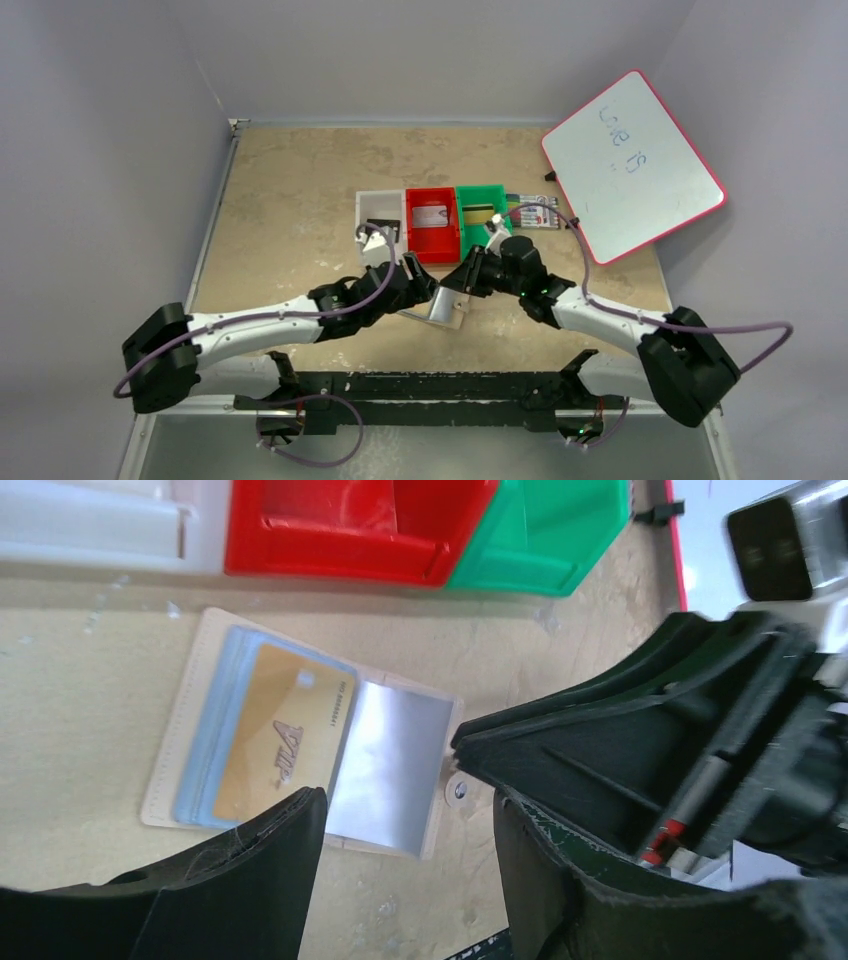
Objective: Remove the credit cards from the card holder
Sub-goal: Remove the credit card from the card holder.
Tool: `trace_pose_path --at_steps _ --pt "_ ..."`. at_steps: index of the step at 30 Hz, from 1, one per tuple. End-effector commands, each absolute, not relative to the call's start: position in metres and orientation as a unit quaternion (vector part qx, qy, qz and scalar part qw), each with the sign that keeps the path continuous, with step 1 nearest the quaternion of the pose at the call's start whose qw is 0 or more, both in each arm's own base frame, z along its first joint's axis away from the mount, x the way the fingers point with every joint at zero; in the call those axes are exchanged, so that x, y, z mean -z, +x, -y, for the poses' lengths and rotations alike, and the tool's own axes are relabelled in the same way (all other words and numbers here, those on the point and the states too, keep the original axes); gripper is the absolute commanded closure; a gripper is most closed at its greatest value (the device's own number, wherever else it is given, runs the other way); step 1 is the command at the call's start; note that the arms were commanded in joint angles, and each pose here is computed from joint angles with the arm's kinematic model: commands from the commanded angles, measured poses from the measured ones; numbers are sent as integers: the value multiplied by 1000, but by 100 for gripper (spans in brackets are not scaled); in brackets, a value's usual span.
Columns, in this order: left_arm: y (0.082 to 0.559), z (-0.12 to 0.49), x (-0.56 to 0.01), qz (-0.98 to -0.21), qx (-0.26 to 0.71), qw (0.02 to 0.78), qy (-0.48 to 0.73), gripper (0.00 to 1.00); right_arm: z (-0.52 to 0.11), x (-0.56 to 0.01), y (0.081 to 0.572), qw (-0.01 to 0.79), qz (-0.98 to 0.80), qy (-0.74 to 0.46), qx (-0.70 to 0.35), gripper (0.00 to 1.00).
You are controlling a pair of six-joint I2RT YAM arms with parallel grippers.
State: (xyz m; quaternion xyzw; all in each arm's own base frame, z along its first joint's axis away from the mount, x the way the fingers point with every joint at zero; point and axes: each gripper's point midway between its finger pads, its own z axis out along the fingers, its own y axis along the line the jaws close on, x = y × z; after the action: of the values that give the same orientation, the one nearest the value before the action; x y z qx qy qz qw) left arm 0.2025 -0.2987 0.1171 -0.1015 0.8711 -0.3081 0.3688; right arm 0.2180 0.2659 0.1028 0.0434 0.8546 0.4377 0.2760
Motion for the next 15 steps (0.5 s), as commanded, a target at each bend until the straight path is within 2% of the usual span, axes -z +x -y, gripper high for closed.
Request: trace_pose_path --at_steps 1,7,15 --pt "212 266 -131 -857 272 417 -135 37 -288 -109 217 261 -845 -18 -466 71" --pt "210 249 -121 -860 246 424 -141 32 -278 -50 210 215 -889 -22 -404 68" --pt "214 254 -95 -881 202 414 -108 26 -267 -13 199 191 -903 -4 -385 67"
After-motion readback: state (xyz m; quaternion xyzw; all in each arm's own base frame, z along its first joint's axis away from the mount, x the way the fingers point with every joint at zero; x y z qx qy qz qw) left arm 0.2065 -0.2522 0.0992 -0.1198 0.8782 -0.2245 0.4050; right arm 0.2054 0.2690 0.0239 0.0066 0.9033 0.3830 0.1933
